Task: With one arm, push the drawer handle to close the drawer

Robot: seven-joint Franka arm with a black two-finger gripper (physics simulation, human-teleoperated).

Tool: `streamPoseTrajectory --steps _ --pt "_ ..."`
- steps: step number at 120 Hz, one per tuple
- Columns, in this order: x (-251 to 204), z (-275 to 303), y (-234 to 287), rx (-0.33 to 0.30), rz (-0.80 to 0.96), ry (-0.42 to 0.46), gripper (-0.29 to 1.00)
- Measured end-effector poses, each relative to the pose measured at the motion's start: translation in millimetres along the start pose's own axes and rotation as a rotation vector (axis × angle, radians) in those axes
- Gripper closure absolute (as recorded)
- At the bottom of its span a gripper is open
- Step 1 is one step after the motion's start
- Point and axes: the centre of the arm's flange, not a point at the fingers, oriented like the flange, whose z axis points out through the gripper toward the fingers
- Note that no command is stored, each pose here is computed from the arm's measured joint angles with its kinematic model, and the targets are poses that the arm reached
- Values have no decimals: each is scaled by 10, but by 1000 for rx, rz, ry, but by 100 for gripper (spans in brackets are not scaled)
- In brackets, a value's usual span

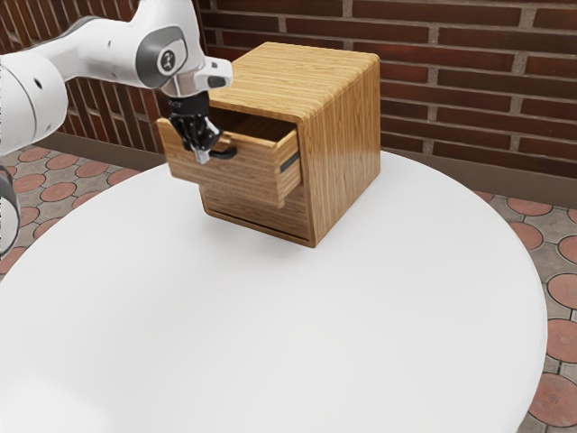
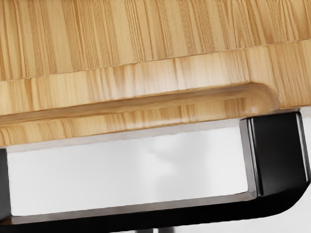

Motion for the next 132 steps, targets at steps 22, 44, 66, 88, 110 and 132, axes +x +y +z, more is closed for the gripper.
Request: streamPoseTrajectory --steps 22,44,66,88,110,132 --pt "82 55 -45 20 -2 46 79" --pt "199 99 -30 34 5 117 78" --pt "376 42 28 46 16 198 78" --pt "496 26 49 53 21 239 79" --pt "197 -185 144 41 22 219 79" --pt "-1063 -932 971 -68 59 133 46"
